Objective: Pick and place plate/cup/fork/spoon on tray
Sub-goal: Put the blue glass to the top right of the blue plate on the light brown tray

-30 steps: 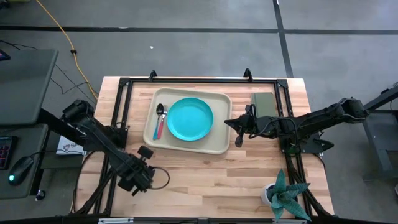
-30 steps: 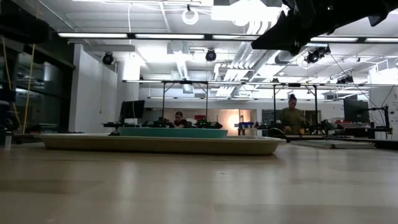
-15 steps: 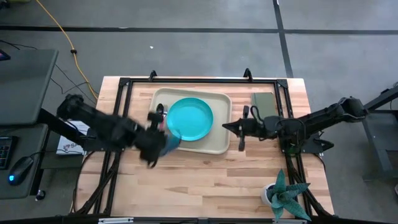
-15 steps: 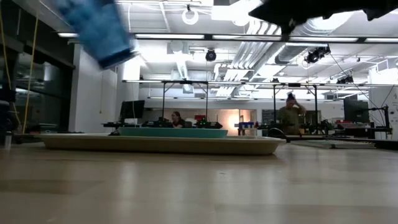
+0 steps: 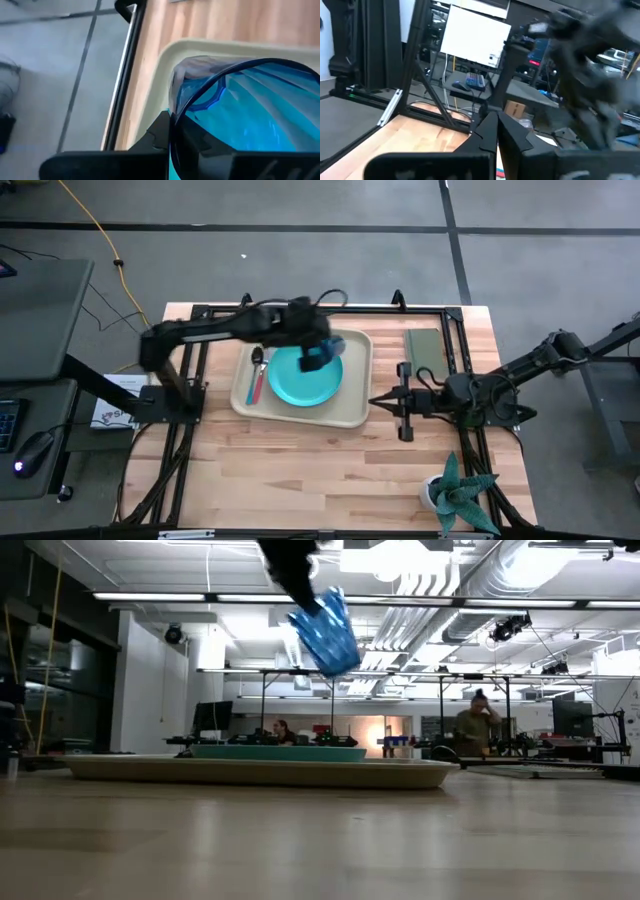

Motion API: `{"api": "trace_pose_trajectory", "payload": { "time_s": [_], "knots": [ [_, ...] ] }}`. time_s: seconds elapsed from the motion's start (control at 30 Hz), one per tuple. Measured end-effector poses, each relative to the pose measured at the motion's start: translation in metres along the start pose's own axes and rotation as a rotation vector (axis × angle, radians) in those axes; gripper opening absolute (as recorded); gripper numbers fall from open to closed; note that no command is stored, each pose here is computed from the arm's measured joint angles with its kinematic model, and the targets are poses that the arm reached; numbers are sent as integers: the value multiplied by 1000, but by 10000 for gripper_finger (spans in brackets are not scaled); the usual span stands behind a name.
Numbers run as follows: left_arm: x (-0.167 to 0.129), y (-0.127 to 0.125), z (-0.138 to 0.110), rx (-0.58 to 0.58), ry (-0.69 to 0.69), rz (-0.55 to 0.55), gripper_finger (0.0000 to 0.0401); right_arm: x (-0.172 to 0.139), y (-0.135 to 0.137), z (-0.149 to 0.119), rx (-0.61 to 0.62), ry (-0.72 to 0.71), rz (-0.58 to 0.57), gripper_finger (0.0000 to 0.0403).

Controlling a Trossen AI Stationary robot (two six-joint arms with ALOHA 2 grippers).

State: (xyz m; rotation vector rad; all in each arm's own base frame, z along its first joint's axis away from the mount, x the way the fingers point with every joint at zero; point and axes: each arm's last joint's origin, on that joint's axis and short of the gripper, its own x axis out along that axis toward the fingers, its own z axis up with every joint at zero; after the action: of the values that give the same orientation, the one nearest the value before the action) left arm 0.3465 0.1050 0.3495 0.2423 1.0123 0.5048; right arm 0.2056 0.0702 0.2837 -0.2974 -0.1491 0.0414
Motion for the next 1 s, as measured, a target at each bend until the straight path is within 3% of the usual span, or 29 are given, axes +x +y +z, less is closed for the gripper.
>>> {"api": "trace_pose_trajectory", "payload": {
  "time_s": [0.3,0.57,0.73,1.0],
  "knots": [
    [86,5,41,-151,42,-63,0,0,3,-3,11,27,16,0],
    [137,2,39,-162,121,-63,0,0,4,-5,22,50,23,0],
    [156,3,32,-166,167,-61,0,0,4,-5,35,52,24,0],
    [158,4,31,-179,169,-86,0,0,4,-5,37,52,24,0]
  ]
}}
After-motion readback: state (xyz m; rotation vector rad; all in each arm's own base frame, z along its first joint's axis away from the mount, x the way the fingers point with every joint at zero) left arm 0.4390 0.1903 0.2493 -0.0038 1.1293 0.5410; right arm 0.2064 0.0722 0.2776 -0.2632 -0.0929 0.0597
